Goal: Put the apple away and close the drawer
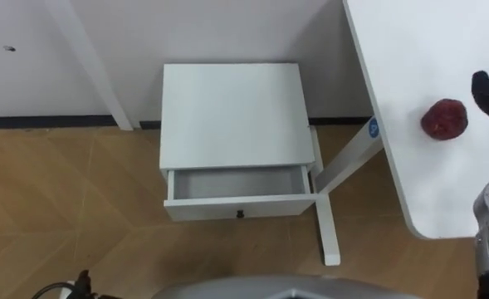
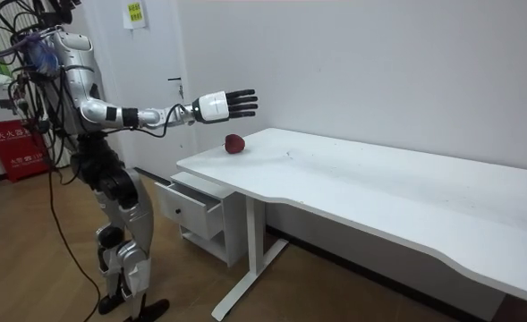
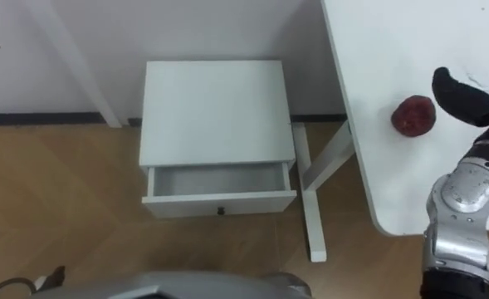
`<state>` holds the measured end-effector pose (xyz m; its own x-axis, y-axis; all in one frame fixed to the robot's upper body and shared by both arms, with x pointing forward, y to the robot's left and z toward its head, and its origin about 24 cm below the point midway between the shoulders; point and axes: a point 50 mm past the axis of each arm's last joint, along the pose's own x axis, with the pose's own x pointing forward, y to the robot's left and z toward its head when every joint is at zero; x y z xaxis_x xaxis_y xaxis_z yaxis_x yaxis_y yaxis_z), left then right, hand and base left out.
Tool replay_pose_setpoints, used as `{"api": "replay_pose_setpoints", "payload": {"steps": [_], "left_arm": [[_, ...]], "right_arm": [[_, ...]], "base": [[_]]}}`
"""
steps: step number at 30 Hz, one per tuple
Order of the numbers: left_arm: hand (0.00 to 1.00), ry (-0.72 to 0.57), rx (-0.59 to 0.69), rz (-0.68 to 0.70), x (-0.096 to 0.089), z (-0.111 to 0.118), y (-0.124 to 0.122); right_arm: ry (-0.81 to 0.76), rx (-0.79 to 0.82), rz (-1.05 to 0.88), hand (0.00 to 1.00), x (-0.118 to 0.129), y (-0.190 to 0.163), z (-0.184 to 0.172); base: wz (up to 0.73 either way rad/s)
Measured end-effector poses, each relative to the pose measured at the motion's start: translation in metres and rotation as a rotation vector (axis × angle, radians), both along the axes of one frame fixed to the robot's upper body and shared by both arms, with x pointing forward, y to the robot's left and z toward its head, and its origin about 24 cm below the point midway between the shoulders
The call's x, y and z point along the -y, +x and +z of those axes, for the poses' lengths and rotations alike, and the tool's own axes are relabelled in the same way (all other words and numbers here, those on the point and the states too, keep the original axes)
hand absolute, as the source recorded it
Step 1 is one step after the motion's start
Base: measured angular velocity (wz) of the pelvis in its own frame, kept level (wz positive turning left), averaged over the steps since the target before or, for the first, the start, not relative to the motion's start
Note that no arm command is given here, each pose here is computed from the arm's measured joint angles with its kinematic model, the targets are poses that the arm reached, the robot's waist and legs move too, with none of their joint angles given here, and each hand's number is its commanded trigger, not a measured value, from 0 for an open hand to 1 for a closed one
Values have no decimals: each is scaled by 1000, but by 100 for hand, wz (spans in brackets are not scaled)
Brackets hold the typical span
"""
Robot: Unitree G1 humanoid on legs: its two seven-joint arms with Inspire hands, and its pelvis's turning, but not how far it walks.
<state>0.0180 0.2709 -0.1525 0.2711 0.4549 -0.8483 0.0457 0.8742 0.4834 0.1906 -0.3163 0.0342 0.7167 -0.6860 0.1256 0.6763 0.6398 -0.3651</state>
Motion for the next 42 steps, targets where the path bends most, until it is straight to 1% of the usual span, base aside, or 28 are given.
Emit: {"api": "replay_pose_setpoints", "payload": {"steps": [5, 12, 17, 22, 36, 42], "left_arm": [[0, -18, -10, -4, 1, -1, -3], [0, -19, -12, -18, 1, -1, -4], [0, -22, -26, -32, 3, -1, -7], [0, -22, -32, -36, 3, -1, -8], [0, -20, -36, -37, 2, -1, -9], [0, -20, -36, -27, 1, -1, -10]], "right_arm": [[19, -82, 87, 0, -6, 1, -13], [42, -134, 175, 0, -15, 5, -21], [14, -195, 224, 0, -20, 2, -28], [20, -282, 240, 0, -22, -2, -45], [8, -294, 254, 0, -22, -2, -46], [52, -406, 196, 0, -12, -16, -70]], "base": [[0], [0], [0], [0], [2], [4]]}}
